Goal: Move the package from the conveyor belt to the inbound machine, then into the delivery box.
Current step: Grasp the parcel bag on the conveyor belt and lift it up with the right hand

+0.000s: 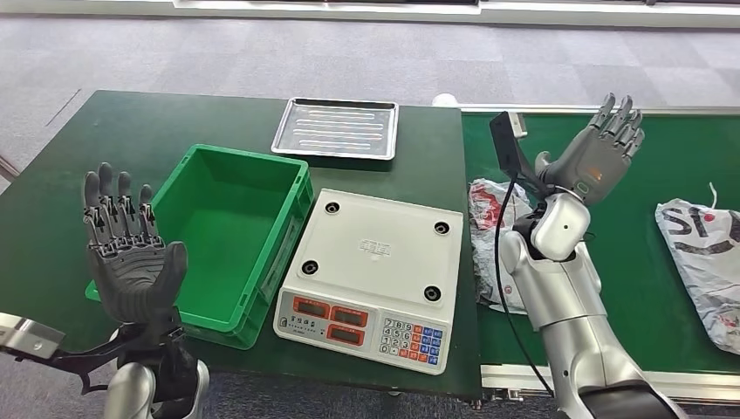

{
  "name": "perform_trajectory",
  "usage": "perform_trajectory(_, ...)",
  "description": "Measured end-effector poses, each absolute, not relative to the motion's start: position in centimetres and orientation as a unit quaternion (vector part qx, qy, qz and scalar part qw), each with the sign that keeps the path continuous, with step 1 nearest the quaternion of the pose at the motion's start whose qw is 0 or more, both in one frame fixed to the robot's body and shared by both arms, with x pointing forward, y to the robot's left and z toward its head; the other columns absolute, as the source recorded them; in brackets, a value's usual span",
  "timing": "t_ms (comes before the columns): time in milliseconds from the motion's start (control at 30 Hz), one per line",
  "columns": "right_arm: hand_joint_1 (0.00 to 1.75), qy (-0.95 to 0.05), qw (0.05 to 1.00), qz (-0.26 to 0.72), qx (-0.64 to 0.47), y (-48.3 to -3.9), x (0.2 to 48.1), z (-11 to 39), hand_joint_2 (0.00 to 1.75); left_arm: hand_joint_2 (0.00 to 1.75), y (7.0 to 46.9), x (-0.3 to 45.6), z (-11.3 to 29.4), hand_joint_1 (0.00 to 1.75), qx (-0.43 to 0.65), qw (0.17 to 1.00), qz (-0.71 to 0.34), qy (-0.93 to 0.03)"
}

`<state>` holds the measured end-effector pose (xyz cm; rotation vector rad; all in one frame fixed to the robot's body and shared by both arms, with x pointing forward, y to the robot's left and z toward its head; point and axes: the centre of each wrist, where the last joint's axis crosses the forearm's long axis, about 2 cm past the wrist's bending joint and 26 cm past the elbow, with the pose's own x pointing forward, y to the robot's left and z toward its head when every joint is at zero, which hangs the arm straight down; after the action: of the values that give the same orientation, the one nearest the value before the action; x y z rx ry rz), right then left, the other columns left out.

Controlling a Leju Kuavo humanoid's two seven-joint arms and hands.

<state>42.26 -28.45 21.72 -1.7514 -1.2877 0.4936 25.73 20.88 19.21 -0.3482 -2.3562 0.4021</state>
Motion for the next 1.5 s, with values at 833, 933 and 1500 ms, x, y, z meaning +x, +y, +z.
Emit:
perform_trajectory(833, 0.0, -0.309, 0.725, 0.501, -0.358, -35.3, 44.5, 15.9, 1.75, 1.75, 22.0, 25.1, 18.7, 0.0, -0.125, 0.349, 0.14, -0.918)
perform_trajectory(933, 0.0, -0.305, 0.728, 0.504, -0.351, -35.3, 44.4, 15.8, 1.75, 1.75, 22.0, 25.1, 18.6, 0.0, -0.125, 0.35, 0.14, -0.918)
perform_trajectory(1500, 0.0, -0.291, 0.735, 0.51, -0.339, -35.0, 44.2, 15.2, 1.75, 1.75, 22.1, 25.2, 18.6, 0.0, -0.12, 0.354, 0.135, -0.917)
